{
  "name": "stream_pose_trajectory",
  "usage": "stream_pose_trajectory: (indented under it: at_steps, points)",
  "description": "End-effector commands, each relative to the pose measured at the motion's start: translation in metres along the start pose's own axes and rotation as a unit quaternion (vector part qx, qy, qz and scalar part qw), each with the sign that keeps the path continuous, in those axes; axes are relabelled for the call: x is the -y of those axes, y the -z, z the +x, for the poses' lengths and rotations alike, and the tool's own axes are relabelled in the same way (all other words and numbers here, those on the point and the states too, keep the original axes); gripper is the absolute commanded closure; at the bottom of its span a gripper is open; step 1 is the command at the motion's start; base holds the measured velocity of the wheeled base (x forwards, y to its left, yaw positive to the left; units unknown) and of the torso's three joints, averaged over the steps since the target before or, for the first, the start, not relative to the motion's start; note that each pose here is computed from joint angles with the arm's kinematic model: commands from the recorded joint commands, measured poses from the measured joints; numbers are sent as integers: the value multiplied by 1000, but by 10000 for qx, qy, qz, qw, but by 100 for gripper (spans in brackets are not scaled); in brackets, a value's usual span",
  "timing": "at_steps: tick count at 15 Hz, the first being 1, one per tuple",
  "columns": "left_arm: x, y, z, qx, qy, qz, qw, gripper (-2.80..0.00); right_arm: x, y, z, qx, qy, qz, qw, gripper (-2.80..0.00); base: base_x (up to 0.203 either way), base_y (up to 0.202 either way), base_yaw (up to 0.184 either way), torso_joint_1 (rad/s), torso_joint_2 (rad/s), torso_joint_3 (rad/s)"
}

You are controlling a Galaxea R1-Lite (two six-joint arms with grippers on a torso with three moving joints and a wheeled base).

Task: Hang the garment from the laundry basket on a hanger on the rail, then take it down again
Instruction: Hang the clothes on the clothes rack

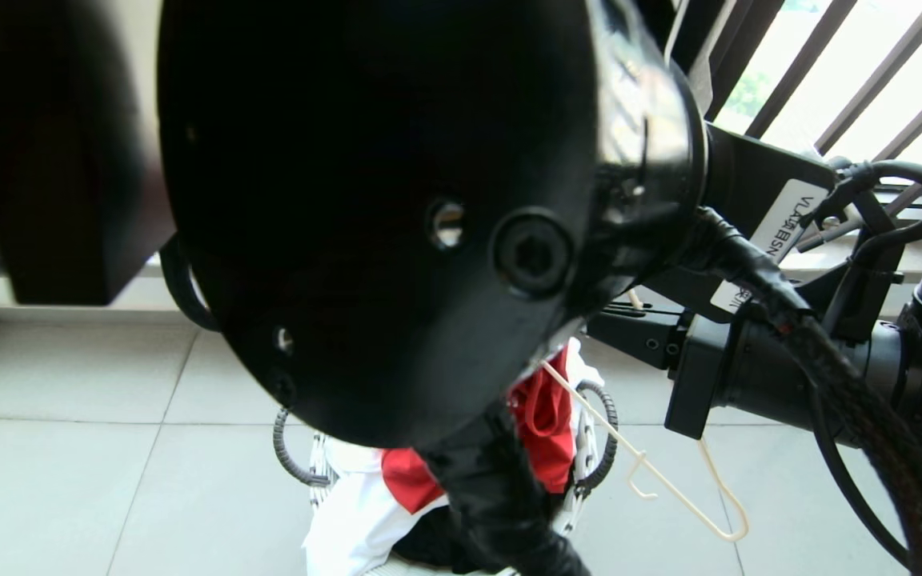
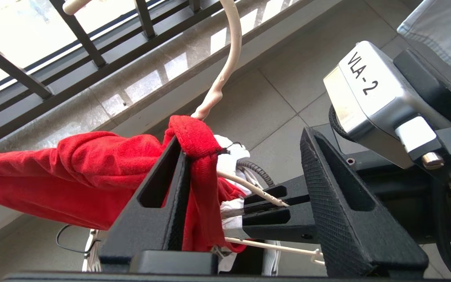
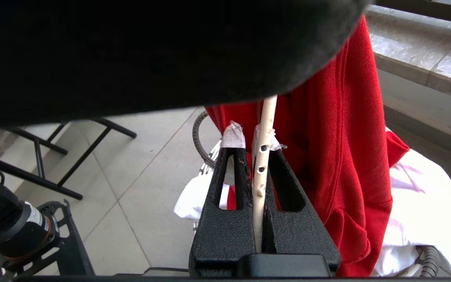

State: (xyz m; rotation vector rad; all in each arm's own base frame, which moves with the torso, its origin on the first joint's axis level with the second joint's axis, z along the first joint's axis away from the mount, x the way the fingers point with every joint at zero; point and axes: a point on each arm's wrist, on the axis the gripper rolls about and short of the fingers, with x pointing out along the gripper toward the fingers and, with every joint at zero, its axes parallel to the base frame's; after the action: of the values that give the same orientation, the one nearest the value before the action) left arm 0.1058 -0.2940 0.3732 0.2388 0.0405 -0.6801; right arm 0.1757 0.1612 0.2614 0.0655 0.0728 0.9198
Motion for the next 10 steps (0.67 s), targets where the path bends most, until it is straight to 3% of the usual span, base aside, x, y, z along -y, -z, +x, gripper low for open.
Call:
stream_pose_trajectory:
  at_steps: [1,4,10]
  points:
    - [-2,4,-4,-70,-10,54,10000,-280,-1,-2,-2,57,-12,-9,10000,0,0,0,0,0,0,0]
    - [-6,22,-14,-477,68,324,9983,-280,0,-3,-1,70,2,-27,10000,0,0,0,0,0,0,0]
    - [-17,33,-32,-719,130,506,9960,-280,1,-3,0,64,33,-40,10000,0,0,0,0,0,0,0]
